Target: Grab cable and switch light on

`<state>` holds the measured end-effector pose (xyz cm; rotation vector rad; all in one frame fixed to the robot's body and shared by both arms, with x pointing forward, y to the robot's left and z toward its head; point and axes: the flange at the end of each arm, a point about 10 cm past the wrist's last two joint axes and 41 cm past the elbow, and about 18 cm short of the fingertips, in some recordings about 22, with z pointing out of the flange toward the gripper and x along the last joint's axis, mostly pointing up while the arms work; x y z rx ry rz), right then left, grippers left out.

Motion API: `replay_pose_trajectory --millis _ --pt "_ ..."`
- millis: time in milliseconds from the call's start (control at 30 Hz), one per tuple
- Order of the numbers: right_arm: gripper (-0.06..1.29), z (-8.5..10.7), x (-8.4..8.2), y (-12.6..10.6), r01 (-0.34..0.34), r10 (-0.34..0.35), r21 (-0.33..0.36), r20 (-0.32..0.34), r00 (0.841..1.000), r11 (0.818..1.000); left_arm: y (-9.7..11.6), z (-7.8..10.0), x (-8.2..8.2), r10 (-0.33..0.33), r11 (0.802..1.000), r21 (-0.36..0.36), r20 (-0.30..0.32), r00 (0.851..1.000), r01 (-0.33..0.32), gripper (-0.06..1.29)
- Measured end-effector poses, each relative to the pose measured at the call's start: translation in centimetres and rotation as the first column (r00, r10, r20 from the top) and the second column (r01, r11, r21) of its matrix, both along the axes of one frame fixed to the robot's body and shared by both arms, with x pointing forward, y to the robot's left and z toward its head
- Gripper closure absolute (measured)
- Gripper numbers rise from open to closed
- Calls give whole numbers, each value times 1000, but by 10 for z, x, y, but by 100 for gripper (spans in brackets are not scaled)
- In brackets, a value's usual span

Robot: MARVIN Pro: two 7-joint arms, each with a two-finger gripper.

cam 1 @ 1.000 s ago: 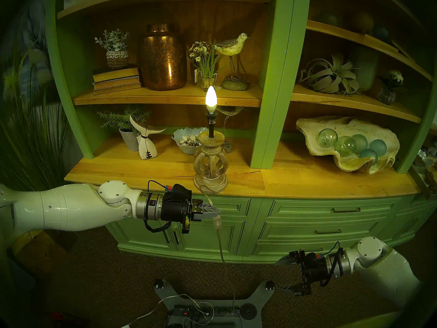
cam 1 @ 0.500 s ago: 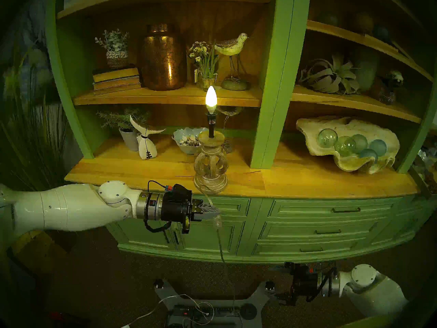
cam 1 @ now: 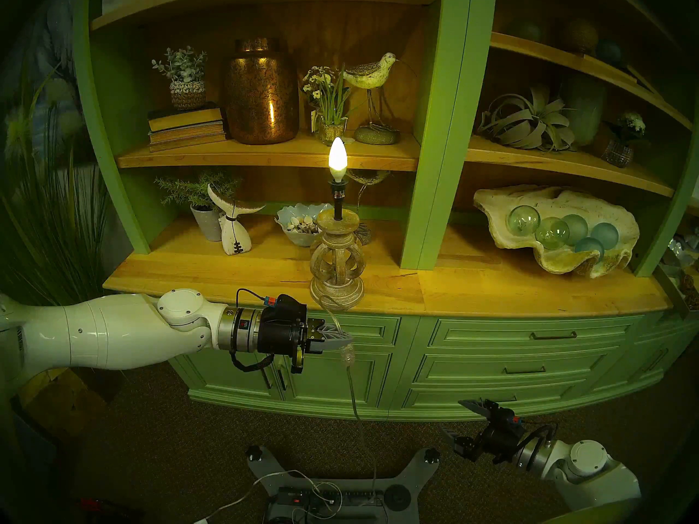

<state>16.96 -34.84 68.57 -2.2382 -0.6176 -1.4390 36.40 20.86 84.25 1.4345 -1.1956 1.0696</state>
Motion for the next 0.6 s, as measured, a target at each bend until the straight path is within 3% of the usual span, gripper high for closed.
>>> replay_pose_trajectory --millis 300,467,600 --pt "-1 0 -13 17 201 -202 39 36 979 979 0 0 0 1 1000 0 0 1000 -1 125" --pt "-1 4 -24 28 312 -316 63 55 947 948 0 0 0 1 1000 0 1 1000 -1 125" --pt "-1 10 -32 37 398 -403 70 81 912 915 0 1 0 1 1000 -1 2 1000 -1 125"
